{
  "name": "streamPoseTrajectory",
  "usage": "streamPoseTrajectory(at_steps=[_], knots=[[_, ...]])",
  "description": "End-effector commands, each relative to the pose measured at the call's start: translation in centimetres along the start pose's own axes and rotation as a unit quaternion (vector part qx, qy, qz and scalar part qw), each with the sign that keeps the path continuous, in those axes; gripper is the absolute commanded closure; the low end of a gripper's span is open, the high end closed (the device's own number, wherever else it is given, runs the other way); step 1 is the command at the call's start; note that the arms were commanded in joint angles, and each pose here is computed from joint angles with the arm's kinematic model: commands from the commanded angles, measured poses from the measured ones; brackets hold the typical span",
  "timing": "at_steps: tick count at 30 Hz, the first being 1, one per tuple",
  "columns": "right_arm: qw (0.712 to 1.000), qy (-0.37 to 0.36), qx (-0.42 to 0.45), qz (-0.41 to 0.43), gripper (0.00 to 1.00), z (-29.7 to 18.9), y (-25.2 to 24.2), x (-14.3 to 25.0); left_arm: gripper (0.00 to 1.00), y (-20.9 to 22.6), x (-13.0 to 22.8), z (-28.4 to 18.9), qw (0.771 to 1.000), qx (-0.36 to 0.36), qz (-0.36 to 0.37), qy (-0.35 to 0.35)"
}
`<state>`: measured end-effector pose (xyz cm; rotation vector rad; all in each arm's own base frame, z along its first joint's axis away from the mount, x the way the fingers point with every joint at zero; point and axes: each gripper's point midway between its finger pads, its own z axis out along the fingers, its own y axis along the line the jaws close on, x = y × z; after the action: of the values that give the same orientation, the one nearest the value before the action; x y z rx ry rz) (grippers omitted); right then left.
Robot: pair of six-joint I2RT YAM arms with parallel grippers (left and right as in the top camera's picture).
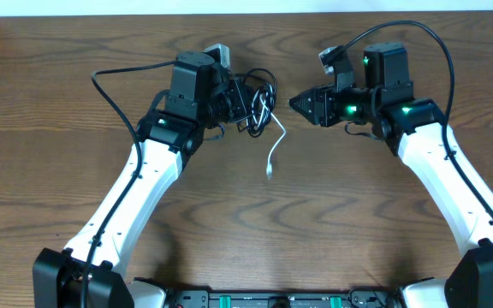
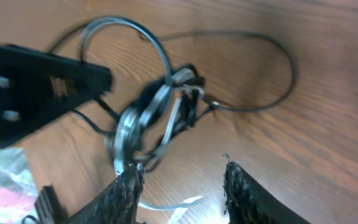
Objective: Untangle cables
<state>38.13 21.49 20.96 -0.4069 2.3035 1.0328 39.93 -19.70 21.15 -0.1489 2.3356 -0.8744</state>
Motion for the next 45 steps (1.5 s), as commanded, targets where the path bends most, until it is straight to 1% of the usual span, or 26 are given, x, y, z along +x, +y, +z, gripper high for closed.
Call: streamPoseTrajectory(at_steps=[1, 7, 10, 13, 17, 20, 21, 22, 24, 26, 29, 32, 34, 38, 40, 45], knots=[[0.999, 0.004, -0.032, -0.004, 0.57, 0.2, 1.2, -0.1, 0.92, -0.6, -0.2, -0.1, 1.0, 0.012, -0.01, -0.001], [0.999, 0.007, -0.034, -0.006, 0.53, 1.1, 2.1, 0.1, 0.93, -0.6, -0.2, -0.1, 1.0, 0.012, -0.019, -0.001], [1.0, 0.004, -0.019, 0.007, 0.53, 2.6, 2.2, 0.1, 0.93, -0.6, -0.2, -0.1, 1.0, 0.012, -0.023, -0.001], [1.0, 0.004, -0.004, 0.008, 0.54, 4.8, 2.2, 0.4, 0.93, -0.6, -0.2, -0.1, 1.0, 0.012, -0.023, -0.001], [1.0, 0.004, 0.025, 0.001, 0.59, 6.9, 1.5, 1.0, 0.93, -0.6, -0.2, -0.1, 1.0, 0.012, -0.024, -0.001], [0.998, -0.002, 0.055, 0.0, 0.67, 8.0, 0.9, 1.2, 0.93, -0.6, -0.2, -0.1, 0.999, 0.012, -0.031, -0.001], [0.998, -0.004, 0.065, -0.001, 0.73, 8.3, 0.7, 1.2, 0.93, -0.6, -0.2, -0.1, 0.999, 0.012, -0.032, -0.001], [0.997, -0.007, 0.073, 0.0, 0.82, 8.3, 0.5, 1.1, 0.93, -0.6, -0.2, -0.1, 0.999, 0.012, -0.032, -0.001], [0.996, -0.01, 0.084, 0.001, 0.98, 8.3, 0.1, 1.1, 0.93, -0.6, -0.2, -0.1, 0.999, 0.012, -0.032, -0.001], [0.996, -0.014, 0.086, 0.004, 0.99, 8.1, -0.1, 0.9, 0.93, -0.4, -0.4, -0.1, 0.999, 0.007, -0.03, -0.005], [0.995, -0.021, 0.093, 0.013, 0.99, 7.4, -0.7, 0.3, 0.93, 1.1, -1.3, -0.3, 0.999, -0.026, -0.025, -0.029], [0.993, -0.025, 0.109, 0.033, 0.99, 5.5, -1.9, -0.1, 0.93, 3.9, -3.0, -1.0, 0.994, -0.085, -0.021, -0.066], [0.991, -0.025, 0.126, 0.048, 0.99, 4.0, -2.9, -0.2, 0.93, 6.4, -4.3, -1.9, 0.986, -0.136, -0.026, -0.095], [0.977, -0.026, 0.197, 0.077, 0.99, 0.6, -5.7, 0.2, 0.93, 10.9, -6.4, -4.1, 0.967, -0.215, -0.026, -0.134], [0.967, -0.026, 0.238, 0.083, 0.99, -0.8, -6.8, 0.6, 0.93, 12.6, -7.1, -5.1, 0.96, -0.241, -0.027, -0.142], [0.941, -0.031, 0.323, 0.093, 0.99, -3.5, -8.6, 1.2, 0.93, 15.6, -7.5, -6.8, 0.95, -0.276, -0.034, -0.14]])
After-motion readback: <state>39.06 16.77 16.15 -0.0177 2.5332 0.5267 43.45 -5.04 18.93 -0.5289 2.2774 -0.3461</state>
